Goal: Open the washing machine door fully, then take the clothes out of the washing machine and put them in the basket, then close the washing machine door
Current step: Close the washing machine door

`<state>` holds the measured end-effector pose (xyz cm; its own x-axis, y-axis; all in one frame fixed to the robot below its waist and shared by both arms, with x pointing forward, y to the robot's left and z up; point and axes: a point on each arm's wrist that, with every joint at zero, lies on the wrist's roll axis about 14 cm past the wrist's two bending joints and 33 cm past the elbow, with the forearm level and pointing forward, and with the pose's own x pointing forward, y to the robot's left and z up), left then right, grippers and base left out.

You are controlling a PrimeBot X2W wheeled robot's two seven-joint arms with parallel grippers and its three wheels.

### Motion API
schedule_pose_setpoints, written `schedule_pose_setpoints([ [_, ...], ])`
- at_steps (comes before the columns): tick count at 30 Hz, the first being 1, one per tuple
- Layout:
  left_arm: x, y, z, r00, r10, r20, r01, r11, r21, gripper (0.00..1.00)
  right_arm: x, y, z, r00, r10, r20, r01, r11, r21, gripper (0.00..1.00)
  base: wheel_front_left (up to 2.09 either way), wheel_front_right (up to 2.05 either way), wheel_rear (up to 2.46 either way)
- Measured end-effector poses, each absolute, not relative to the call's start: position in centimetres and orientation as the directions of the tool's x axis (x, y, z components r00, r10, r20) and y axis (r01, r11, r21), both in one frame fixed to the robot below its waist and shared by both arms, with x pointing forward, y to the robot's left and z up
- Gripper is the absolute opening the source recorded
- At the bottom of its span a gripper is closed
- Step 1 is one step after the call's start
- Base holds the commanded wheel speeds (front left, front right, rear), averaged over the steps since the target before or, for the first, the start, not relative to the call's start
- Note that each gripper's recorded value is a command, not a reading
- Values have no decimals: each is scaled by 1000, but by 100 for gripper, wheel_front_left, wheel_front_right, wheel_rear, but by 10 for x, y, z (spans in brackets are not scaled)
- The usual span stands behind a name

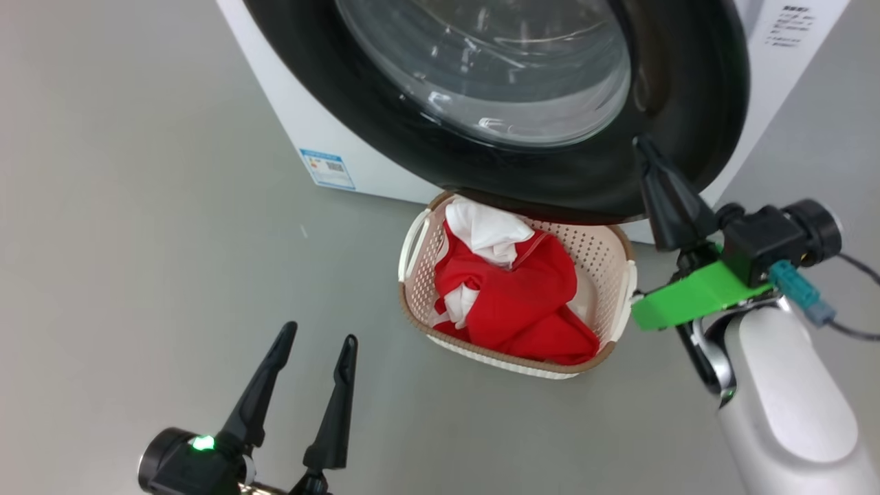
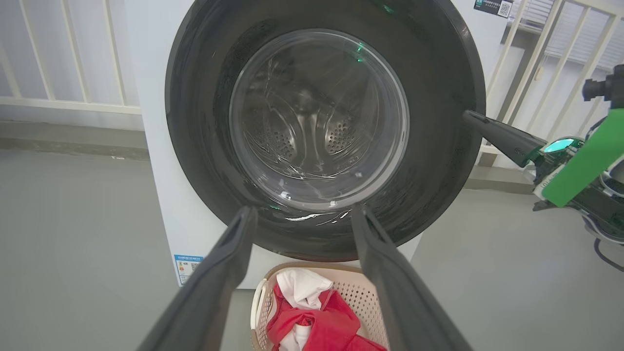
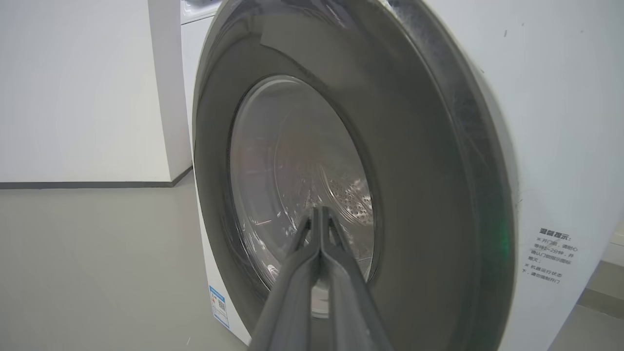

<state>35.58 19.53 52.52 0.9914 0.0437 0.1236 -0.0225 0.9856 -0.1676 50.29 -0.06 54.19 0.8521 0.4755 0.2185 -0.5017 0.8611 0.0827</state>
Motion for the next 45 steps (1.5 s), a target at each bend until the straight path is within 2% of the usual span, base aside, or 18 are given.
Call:
schedule_pose_setpoints([
  [17, 367, 203, 518, 993, 61, 104, -45, 987, -151, 100, 553, -27, 541, 902, 370, 223, -394, 916, 73, 0, 0, 0, 0],
  [45, 388, 203, 502, 997, 55, 63, -45, 988, -144, 100, 634, -32, 540, 915, 351, 199, -362, 932, 24, 0, 0, 0, 0],
])
